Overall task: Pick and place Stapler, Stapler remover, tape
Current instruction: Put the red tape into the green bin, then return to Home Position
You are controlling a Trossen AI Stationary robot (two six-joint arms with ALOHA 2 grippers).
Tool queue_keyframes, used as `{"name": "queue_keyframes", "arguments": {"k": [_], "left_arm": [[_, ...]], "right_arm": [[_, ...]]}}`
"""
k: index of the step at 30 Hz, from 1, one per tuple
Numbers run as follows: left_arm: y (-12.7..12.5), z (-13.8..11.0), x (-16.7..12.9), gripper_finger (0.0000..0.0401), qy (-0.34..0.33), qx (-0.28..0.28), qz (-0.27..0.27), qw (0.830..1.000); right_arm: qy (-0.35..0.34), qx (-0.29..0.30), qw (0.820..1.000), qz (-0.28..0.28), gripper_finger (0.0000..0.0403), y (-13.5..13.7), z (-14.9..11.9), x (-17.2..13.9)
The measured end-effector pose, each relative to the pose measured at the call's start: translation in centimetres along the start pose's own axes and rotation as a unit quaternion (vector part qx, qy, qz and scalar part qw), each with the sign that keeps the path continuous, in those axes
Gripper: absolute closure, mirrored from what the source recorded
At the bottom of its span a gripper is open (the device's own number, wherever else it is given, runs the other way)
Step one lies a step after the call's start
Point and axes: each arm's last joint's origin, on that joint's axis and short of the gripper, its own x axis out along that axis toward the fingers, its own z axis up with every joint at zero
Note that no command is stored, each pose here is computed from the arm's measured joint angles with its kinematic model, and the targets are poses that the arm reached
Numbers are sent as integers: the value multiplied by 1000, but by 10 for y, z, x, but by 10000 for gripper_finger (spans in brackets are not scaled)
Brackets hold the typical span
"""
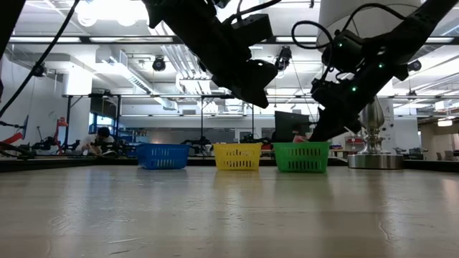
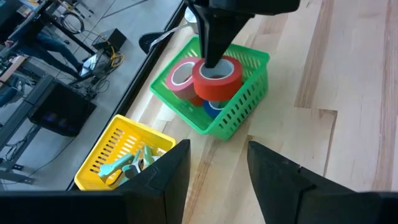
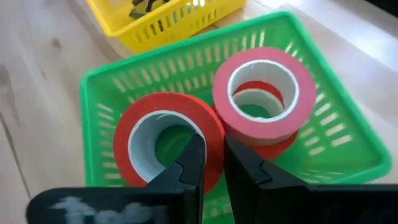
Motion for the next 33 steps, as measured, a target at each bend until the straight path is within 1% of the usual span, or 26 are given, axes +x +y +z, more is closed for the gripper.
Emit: {"name": "queue_keyframes", "arguments": {"k": [8, 14, 20, 24, 28, 30, 33], "left_arm": [[0, 0, 0, 238, 0, 0, 0, 1000], [0, 0, 0, 238, 0, 0, 0, 1000], [0, 2, -4, 238, -4, -1, -3, 1000], [7, 12, -24, 238, -19, -10, -13, 1000], [22, 23, -55, 238, -30, -23, -27, 999], [31, 24, -72, 238, -21, -21, -33, 999], [44, 20, -95, 238, -13, -41, -44, 998]], "right_arm": [[10, -2, 1000, 4, 360, 2, 2, 6], [20, -10, 1000, 0, 324, 2, 2, 11], [35, -20, 999, -3, 288, 3, 6, 6], [47, -33, 998, -7, 277, 5, 16, -8], [46, -55, 997, -4, 270, 7, 22, -23], [45, -70, 997, 1, 268, 9, 23, -33], [42, -91, 995, 13, 272, 15, 24, -53]]}}
